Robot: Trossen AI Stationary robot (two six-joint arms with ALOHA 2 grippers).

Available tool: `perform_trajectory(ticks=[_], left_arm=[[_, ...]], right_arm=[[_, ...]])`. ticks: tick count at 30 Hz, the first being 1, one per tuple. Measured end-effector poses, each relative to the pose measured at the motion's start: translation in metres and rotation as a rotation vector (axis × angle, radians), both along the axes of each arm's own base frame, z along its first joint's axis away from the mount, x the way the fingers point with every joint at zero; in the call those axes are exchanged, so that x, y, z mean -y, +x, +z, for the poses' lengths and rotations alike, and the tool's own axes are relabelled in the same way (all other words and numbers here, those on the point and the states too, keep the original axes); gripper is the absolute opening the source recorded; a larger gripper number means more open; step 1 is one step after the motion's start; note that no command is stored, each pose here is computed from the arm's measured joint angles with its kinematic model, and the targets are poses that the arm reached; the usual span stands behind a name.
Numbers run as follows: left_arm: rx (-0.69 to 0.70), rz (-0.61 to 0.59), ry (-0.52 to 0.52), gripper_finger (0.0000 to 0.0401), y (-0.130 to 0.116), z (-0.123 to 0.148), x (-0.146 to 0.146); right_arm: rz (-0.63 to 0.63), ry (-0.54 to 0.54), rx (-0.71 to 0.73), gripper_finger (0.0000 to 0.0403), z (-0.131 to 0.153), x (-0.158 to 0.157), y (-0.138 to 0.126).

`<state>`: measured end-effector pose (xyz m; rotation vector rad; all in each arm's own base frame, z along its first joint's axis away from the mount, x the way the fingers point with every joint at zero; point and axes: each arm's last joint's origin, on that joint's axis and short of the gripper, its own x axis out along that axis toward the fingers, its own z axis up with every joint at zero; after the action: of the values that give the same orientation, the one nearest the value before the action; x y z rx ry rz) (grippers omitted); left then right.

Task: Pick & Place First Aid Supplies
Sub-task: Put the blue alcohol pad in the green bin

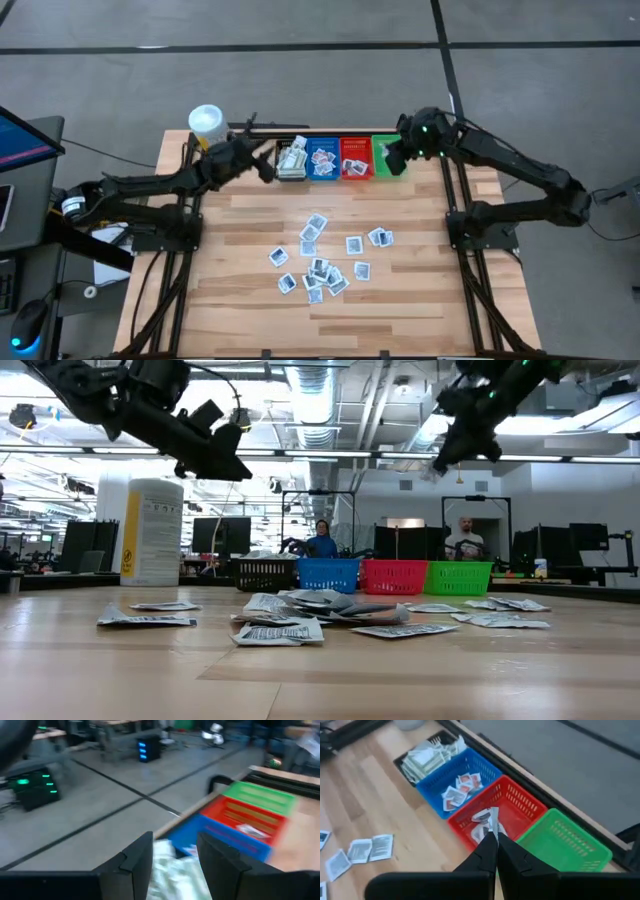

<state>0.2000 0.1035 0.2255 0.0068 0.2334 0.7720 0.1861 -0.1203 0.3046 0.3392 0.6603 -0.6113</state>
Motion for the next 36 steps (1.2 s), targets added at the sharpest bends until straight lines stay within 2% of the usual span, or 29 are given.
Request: perform_trajectory(ticks=[8, 16, 20, 28, 36], left_arm=[[0.025, 0.164, 0.015, 0.0154, -0.019, 0.003, -0.032], [0.028, 0.199, 0.017, 0.0154, -0.024, 0.003, -0.038], [0.021, 0.207, 0.018, 0.0154, -0.025, 0.002, -0.04], [0.024, 0.226, 0.016, 0.0154, -0.027, 0.002, -0.043], [0.024, 0.228, 0.016, 0.0154, -0.028, 0.002, -0.043]], right_arm=[[0.069, 0.273, 0.122, 0.0, -0.03, 0.063, -0.007], [0.177, 0.386, 0.27, 0.0, -0.052, 0.103, -0.016], [0.201, 0.406, 0.274, 0.0, -0.063, 0.113, -0.019], [0.159, 0.431, 0.251, 0.0, -0.081, 0.13, -0.026], [0.057, 0.402, 0.207, 0.0, -0.085, 0.14, -0.039]])
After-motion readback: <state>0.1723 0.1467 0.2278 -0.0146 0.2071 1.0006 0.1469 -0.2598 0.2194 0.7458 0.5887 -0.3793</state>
